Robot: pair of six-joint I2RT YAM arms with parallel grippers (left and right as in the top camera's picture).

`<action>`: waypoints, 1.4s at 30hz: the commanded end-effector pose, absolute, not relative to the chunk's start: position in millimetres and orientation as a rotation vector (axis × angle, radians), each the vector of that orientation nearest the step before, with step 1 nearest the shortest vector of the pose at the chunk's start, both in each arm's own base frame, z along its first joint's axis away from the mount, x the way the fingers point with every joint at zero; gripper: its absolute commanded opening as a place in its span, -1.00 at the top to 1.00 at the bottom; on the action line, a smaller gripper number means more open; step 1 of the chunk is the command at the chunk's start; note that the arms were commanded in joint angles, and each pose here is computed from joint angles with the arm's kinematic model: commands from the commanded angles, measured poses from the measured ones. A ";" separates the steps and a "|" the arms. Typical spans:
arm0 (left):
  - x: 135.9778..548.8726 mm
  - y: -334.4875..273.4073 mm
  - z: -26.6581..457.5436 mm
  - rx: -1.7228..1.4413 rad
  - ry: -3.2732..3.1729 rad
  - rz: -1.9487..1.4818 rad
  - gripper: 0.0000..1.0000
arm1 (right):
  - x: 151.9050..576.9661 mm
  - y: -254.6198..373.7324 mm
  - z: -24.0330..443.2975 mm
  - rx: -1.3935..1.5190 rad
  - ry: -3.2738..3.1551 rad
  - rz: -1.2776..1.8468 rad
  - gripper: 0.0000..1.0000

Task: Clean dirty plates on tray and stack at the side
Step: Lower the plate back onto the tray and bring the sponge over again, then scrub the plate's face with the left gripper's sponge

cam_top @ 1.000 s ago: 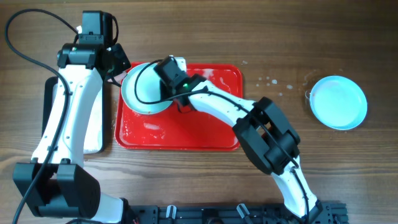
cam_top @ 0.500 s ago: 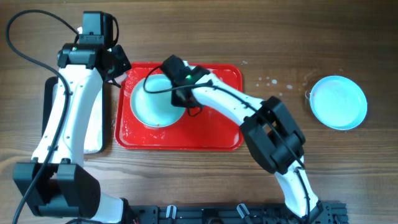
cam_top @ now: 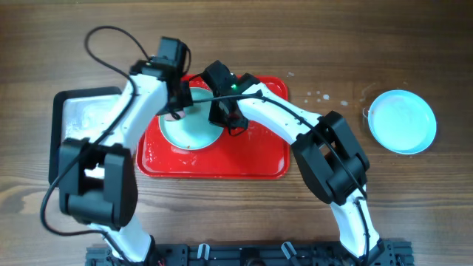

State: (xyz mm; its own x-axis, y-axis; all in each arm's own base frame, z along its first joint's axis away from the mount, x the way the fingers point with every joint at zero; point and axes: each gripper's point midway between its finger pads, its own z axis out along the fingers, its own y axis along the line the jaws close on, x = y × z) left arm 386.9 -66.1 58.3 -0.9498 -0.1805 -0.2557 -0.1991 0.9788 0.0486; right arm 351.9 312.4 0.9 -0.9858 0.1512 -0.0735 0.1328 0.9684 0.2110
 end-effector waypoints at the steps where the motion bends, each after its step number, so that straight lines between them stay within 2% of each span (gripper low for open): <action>1: 380.9 -75.7 30.0 0.040 2.925 0.122 0.92 | 322.6 279.5 -57.2 0.257 3.152 0.086 0.91; 5: 377.5 -75.4 13.7 0.253 2.930 0.137 0.92 | 323.0 280.9 -57.2 0.237 3.152 0.096 0.91; 11: 378.9 -61.7 -4.3 0.347 2.942 0.154 0.92 | 324.4 282.8 -57.1 0.226 3.147 0.110 0.91; 17: 390.6 -46.6 -17.1 0.314 2.929 0.173 0.92 | 324.4 283.0 -57.0 0.214 3.148 0.112 0.91; 20: 399.8 -25.2 -13.6 0.195 2.895 0.292 0.92 | 323.7 283.8 -57.0 0.214 3.152 0.119 0.91; 31: 423.7 22.0 20.5 0.042 2.670 0.797 0.92 | 323.8 283.9 -57.0 0.213 3.152 0.120 0.91; 36: 442.3 14.3 65.5 0.018 2.466 1.030 0.92 | 324.2 284.2 -57.0 0.213 3.150 0.122 0.91; 42: 456.7 -5.4 109.0 -0.017 2.285 1.142 0.92 | 324.2 284.2 -57.0 0.213 3.150 0.122 0.91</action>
State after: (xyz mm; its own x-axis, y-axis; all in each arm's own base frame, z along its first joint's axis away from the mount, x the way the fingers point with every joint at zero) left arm 447.1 -12.2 64.4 -0.8821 0.2284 -0.4120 -0.0995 0.7646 0.6368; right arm 352.6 320.0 0.5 -0.9877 0.1459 -0.0557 0.1267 0.9570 0.2608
